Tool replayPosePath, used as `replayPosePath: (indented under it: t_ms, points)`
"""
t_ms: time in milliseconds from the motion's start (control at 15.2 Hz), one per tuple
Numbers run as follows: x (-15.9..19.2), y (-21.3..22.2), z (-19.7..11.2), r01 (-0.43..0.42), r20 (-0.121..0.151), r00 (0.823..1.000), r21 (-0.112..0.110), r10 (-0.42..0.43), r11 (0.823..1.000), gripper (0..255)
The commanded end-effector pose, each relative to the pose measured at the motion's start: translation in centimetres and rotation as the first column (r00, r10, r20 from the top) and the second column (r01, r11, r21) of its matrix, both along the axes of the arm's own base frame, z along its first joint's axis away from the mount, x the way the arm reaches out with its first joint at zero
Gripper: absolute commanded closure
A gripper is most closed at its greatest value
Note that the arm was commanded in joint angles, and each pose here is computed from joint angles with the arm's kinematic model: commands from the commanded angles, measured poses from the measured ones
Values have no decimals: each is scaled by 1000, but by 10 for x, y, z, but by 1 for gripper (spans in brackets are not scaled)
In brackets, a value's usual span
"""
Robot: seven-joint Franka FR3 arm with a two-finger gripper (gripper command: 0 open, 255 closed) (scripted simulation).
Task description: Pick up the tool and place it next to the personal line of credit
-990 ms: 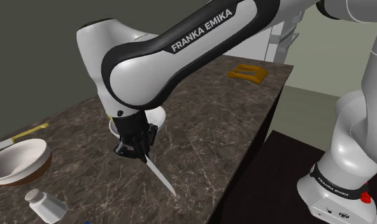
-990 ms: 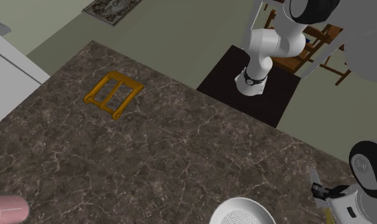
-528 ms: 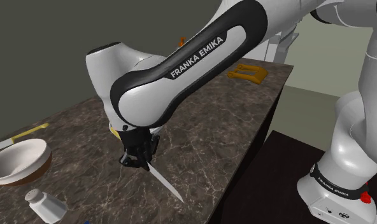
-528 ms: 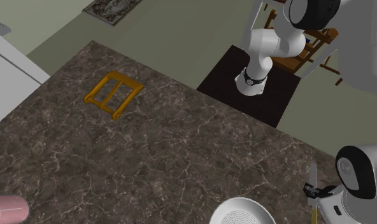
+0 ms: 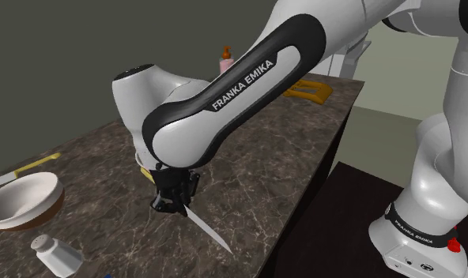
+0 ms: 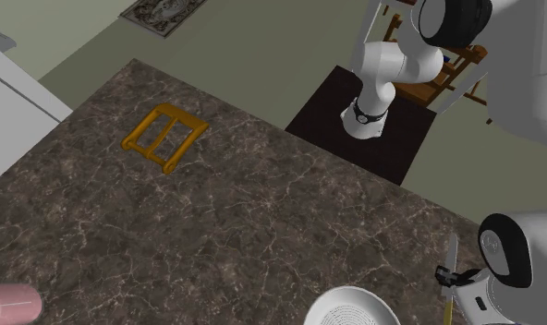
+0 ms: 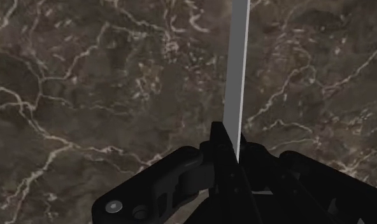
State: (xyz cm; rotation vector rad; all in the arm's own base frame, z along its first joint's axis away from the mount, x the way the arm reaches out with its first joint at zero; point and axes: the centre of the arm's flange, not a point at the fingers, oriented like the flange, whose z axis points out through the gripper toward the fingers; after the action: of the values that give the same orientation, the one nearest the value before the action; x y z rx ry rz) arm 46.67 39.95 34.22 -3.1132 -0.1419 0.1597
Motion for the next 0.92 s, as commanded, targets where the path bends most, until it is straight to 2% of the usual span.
replayPosePath:
  t_ms: [0,66,132,462,726,858]
  points:
    - [0,0,0,0,0,1000,0,0,1000,255]
    - [0,0,0,0,0,1000,0,0,1000,255]
    - [0,0,0,0,0,1000,0,0,1000,0]
    - [0,0,0,0,0,1000,0,0,1000,0]
    - [5,-1,50,0,0,1000,0,0,1000,0]
    - [5,-1,50,0,0,1000,0,0,1000,0]
